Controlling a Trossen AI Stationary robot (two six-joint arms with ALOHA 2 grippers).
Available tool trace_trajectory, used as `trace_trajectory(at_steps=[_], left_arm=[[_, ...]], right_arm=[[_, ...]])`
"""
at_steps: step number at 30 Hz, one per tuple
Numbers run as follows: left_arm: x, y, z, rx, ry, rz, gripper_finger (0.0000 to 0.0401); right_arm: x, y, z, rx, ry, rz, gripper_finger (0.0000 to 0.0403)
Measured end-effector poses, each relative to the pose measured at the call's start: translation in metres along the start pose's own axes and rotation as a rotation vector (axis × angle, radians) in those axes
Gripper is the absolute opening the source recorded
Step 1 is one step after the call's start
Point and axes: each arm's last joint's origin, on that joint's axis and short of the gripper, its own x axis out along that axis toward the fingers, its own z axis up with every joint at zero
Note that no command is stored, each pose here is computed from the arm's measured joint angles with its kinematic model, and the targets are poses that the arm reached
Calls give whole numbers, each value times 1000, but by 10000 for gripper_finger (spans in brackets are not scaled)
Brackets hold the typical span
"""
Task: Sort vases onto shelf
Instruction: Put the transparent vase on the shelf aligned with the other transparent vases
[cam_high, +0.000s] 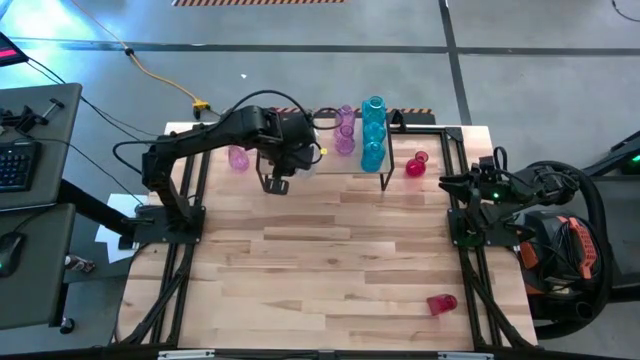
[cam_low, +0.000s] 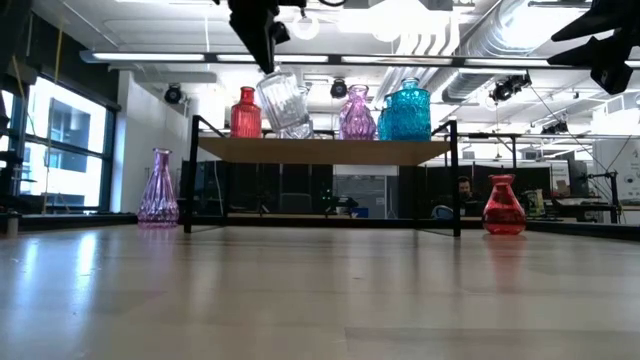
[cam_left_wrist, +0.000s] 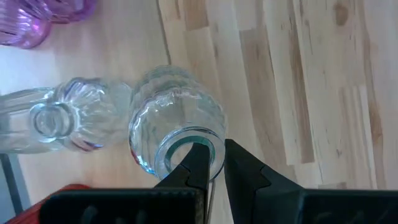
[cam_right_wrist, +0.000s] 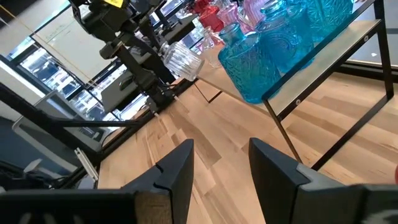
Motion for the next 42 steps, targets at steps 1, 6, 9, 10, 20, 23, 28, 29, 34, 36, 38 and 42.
trace_trajectory(at_steps=[1, 6, 9, 10, 20, 23, 28, 29, 34, 36, 38, 42], left_arm=[[1, 0, 1, 3, 0, -1, 19], [4, 1, 3, 82, -7, 0, 19], [6, 1, 4, 113, -7, -1, 19], [7, 2, 5, 122, -5, -2, 19], [9, 10, 2, 143, -2, 11, 19], [9, 14, 0, 131, 0, 13, 19], [9, 18, -2, 118, 4, 19, 19], [9, 18, -2, 118, 4, 19, 19], [9, 16, -1, 118, 1, 11, 19], [9, 14, -1, 115, 6, 7, 19], [8, 13, -3, 106, 21, -1, 19], [8, 14, -4, 107, 28, -6, 19]], right_arm=[[0, 0, 0, 0, 0, 0, 136], [0, 0, 0, 0, 0, 0, 136], [0, 0, 0, 0, 0, 0, 136], [0, 0, 0, 0, 0, 0, 136], [0, 0, 0, 0, 0, 0, 136], [0, 0, 0, 0, 0, 0, 136], [0, 0, 0, 0, 0, 0, 136], [0, 0, 0, 0, 0, 0, 136], [0, 0, 0, 0, 0, 0, 136], [0, 0, 0, 0, 0, 0, 136], [0, 0, 0, 0, 0, 0, 136], [0, 0, 0, 0, 0, 0, 136]])
